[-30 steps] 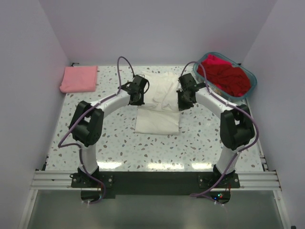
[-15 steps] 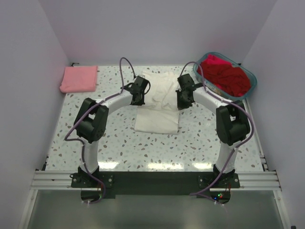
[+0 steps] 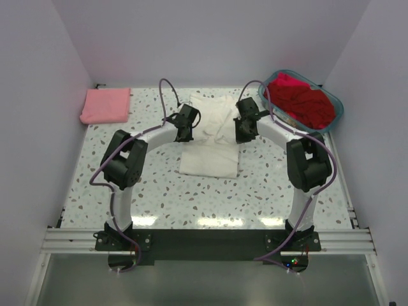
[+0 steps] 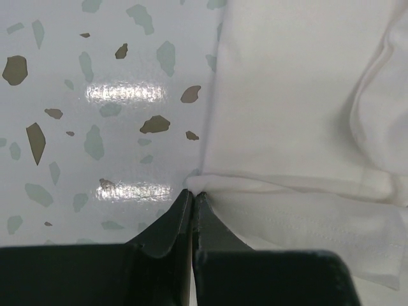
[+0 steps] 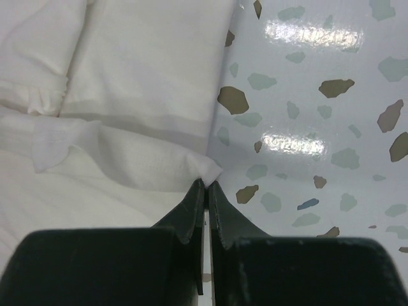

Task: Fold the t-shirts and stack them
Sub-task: Fold the tshirt

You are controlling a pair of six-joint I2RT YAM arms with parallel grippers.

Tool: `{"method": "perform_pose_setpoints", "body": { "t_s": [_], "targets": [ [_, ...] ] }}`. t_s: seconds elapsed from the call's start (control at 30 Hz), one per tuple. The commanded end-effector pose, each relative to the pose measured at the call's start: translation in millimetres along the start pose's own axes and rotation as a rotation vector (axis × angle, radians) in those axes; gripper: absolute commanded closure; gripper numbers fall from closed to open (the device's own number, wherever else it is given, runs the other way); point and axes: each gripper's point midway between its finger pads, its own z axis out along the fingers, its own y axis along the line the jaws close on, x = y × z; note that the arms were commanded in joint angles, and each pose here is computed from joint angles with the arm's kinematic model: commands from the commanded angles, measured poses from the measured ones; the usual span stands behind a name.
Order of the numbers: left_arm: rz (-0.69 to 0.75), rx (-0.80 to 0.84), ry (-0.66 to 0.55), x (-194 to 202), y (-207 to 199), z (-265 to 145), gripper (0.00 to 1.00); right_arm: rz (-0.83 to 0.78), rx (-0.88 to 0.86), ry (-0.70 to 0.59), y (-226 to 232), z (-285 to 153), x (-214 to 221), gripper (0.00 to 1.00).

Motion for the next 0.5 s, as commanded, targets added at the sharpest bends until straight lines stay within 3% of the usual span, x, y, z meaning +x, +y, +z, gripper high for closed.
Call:
{"method": "perform_pose_setpoints", "body": {
  "t_s": [0.0,0.07,0.2,0.27,0.3,0.4,0.47],
  "targets": [
    [-0.066,-0.033,-0.095,-31,14,-13,0.96,-0.013,0.010,-0.098,-4,-15,-32,0.97],
    [-0.069,-0.043,-0.095,-28,17,-12,0.91,-0.013,0.009,-0.101,-4,-15,-31,0.90],
    [-0.085,-0.037,-0.100,-29,19,-18,0.67,-0.008,-0.001,-0.138,-3,-29,-38,0.77],
    [-0.101,-0.025,-0.111,-31,21,-31,0.62,0.006,-0.023,-0.174,0,-43,-42,0.72],
    [-0.123,-0.018,-0.117,-32,22,-37,0.54,0.013,-0.050,-0.198,4,-47,-45,0.68],
    [-0.171,0.024,-0.141,-31,23,-65,0.38,0.031,-0.118,-0.226,13,-60,-38,0.68],
    [-0.188,0.051,-0.162,-24,19,-84,0.36,0.040,-0.172,-0.234,24,-61,-31,0.69]
  ]
}}
